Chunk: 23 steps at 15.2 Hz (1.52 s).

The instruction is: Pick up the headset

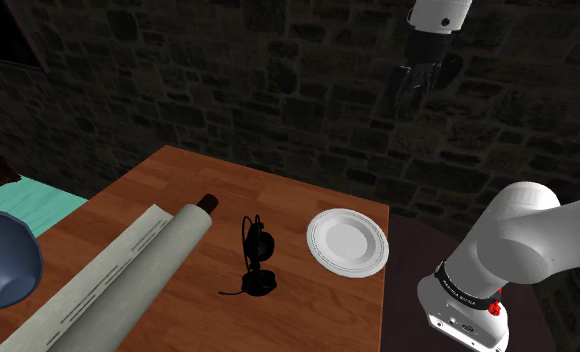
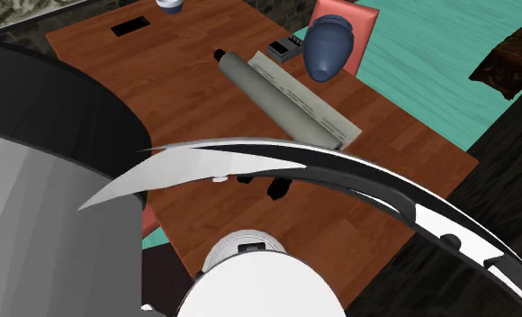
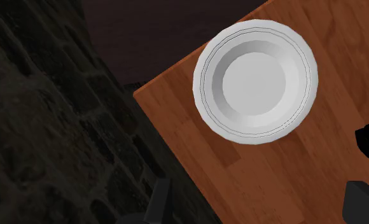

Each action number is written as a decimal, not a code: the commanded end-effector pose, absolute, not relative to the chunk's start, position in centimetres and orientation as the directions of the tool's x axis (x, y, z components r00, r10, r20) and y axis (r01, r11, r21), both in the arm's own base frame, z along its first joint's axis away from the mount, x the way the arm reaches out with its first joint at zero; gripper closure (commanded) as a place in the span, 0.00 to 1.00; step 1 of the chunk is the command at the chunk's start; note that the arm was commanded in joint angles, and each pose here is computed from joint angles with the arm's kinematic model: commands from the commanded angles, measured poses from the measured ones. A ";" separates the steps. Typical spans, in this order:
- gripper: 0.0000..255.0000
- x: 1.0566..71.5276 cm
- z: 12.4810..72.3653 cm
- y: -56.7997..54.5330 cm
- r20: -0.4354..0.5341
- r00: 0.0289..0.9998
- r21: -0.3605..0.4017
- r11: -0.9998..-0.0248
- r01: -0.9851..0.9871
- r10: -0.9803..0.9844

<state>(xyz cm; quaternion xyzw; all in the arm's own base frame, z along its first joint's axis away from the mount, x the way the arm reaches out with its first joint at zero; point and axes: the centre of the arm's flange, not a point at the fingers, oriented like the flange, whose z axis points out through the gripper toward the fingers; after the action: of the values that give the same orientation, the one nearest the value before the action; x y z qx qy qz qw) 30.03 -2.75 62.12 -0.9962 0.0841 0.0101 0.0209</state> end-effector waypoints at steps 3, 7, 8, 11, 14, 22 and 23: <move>0.00 30.3 60.8 -0.6 -0.021 0.984 -0.050 -0.983 -0.177 -0.176; 0.00 30.8 58.3 3.7 -0.016 0.981 -0.069 -0.978 -0.195 -0.195; 0.00 31.0 57.6 4.8 -0.015 0.980 -0.074 -0.977 -0.200 -0.199; 0.00 31.5 55.8 8.0 -0.011 0.977 -0.088 -0.973 -0.213 -0.213; 0.00 32.0 54.0 11.3 -0.008 0.974 -0.103 -0.969 -0.227 -0.227; 0.00 33.8 49.4 20.1 0.000 0.965 -0.142 -0.955 -0.261 -0.264; 0.00 34.0 48.9 21.2 0.001 0.963 -0.146 -0.953 -0.265 -0.268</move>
<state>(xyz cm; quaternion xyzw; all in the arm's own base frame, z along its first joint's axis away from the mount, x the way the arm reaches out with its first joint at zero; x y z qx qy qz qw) 33.65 19.80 49.32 -0.9887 0.1323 -0.0094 0.0694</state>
